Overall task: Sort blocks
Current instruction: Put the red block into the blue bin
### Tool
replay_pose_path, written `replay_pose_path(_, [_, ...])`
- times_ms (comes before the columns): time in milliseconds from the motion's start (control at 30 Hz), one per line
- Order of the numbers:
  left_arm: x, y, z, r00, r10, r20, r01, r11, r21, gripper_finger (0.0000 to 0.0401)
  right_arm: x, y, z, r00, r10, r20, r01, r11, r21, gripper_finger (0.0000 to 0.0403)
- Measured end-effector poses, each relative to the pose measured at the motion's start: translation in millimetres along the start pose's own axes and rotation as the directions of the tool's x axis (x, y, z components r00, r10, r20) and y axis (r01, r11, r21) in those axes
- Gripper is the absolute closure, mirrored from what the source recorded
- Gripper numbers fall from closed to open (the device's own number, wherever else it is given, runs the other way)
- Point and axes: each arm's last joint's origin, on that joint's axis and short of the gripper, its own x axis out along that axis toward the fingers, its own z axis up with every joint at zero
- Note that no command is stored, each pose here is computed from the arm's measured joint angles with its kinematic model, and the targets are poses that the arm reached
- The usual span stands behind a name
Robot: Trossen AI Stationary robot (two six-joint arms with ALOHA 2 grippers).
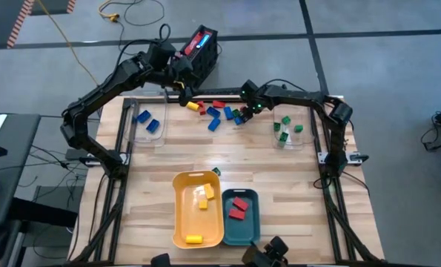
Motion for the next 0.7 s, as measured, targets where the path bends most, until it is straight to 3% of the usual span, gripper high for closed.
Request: replay_pose_path(700, [1, -2, 1, 1.0, -0.005, 0.002, 0.005, 1.0, 0.005, 0.0108, 20, 1, -6, 0.998, 0.022, -0.057, -0.021, 1.0, 0.009, 0.018])
